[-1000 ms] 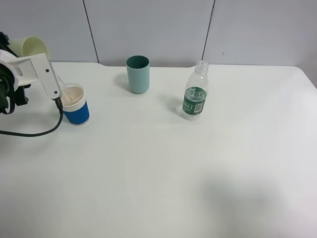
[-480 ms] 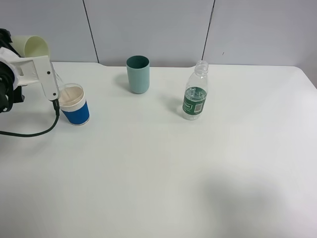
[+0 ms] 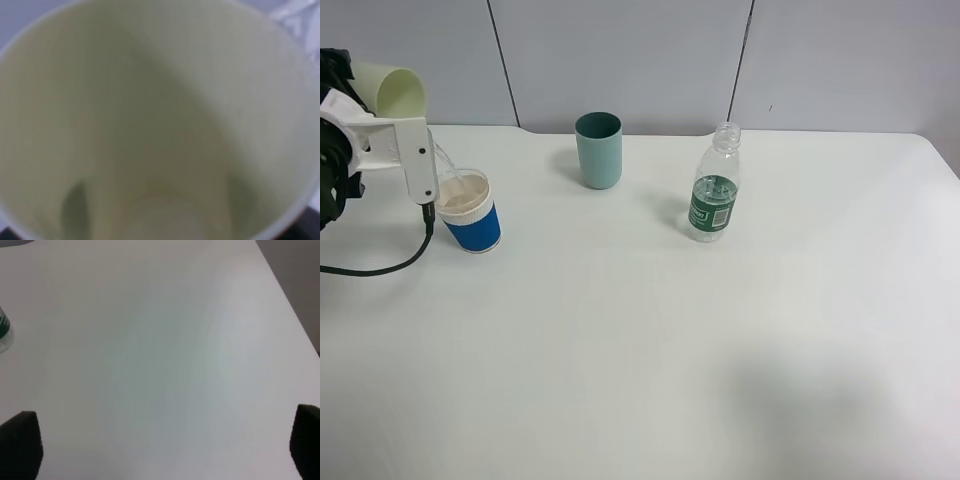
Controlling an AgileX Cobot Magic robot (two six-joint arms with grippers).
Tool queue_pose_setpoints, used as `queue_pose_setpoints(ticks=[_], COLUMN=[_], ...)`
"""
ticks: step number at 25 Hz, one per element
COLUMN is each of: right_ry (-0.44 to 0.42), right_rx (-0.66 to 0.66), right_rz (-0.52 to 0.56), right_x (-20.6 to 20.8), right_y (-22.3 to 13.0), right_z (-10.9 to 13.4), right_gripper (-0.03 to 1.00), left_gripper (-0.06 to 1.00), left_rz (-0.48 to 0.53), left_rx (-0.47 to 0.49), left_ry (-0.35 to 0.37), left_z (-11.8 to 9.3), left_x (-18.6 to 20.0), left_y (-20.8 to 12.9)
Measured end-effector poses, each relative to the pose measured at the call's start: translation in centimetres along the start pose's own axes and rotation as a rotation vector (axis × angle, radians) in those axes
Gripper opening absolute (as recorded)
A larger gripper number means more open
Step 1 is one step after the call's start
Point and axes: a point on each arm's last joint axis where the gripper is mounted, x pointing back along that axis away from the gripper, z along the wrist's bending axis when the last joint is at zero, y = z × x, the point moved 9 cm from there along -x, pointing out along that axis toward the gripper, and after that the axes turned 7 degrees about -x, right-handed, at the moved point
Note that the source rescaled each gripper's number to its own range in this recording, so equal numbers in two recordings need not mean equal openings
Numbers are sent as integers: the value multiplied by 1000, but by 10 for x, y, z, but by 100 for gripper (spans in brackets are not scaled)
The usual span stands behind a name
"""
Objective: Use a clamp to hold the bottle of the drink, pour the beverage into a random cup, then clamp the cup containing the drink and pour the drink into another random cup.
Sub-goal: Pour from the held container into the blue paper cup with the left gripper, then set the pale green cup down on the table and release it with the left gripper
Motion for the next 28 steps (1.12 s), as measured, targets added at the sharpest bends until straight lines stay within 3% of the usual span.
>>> queue_pose_setpoints(ticks=[13, 18, 22, 28], right_ry=[0, 0, 0, 0], right_rx=[0, 0, 0, 0], right_rz=[0, 0, 0, 0], right_x=[0, 0, 0, 0], right_y=[0, 0, 0, 0], right_z=[0, 0, 0, 0], right_gripper=[100, 100, 100, 100], left_gripper=[2, 2, 2, 2], left_rz=[-67, -64, -60, -92], left_rx=[-115, -108, 51, 418], left_ry=[87, 84, 36, -90], left_z=[15, 15, 8, -3], left_x=[1, 1, 2, 11], left_y=[13, 12, 12, 19])
